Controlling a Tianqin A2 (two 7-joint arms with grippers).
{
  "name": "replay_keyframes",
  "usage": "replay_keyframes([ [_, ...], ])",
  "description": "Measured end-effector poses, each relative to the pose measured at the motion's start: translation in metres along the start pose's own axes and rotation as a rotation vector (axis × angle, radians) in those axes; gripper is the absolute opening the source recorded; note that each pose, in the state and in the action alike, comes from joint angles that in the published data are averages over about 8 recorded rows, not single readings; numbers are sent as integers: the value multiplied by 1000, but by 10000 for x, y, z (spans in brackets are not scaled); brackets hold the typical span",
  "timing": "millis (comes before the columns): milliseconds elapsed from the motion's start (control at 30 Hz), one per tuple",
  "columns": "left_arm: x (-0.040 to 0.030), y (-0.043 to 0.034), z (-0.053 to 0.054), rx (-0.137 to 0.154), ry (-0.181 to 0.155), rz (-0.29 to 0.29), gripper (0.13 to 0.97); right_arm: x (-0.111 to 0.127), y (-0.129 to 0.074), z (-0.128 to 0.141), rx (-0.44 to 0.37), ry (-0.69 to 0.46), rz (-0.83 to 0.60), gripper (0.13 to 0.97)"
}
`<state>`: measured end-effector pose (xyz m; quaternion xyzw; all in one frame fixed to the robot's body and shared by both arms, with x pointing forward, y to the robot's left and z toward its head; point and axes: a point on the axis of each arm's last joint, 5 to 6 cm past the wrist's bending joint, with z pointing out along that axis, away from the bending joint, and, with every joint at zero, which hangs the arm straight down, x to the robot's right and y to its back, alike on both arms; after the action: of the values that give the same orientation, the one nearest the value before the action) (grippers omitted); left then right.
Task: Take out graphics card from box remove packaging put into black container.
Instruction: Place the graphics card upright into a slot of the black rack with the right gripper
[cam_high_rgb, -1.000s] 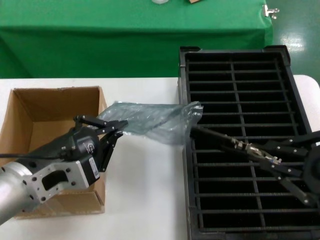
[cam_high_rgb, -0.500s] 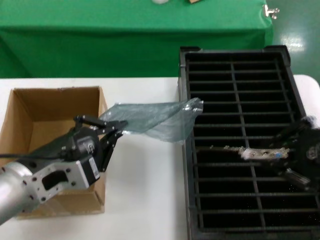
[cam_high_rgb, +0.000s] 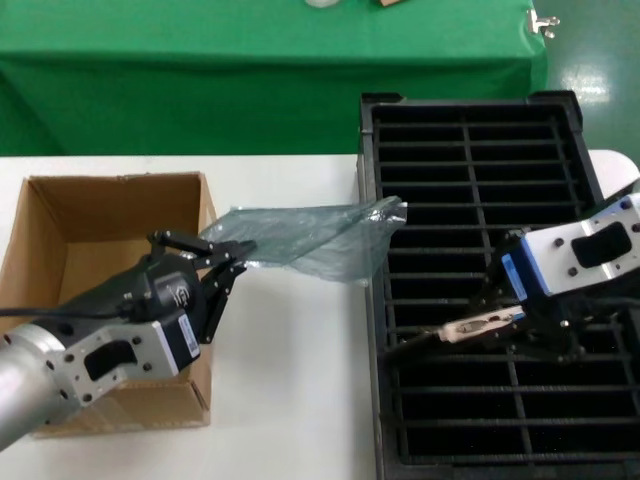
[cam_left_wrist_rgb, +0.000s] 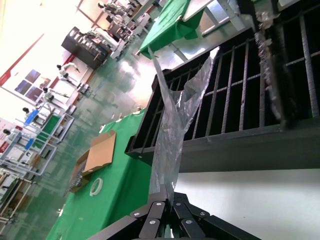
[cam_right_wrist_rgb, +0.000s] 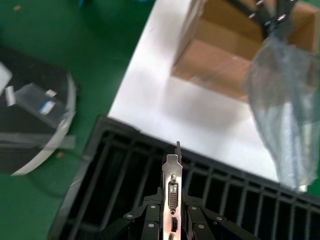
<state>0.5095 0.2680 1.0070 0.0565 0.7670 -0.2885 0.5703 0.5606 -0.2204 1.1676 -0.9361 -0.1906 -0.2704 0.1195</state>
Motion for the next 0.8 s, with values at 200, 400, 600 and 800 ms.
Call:
replay_keyframes([
  [200,0,0,0,0,0,0,139,140,-120,-83,-74,-75,0,189],
  [400,0,0,0,0,0,0,139,239,-223,-121,-94,-94,14,189],
  [600,0,0,0,0,0,-1,139,297,-304,-49,-84,-110,18,189],
  [800,0,0,0,0,0,0,139,333,-312,38,-86,-121,21,189],
])
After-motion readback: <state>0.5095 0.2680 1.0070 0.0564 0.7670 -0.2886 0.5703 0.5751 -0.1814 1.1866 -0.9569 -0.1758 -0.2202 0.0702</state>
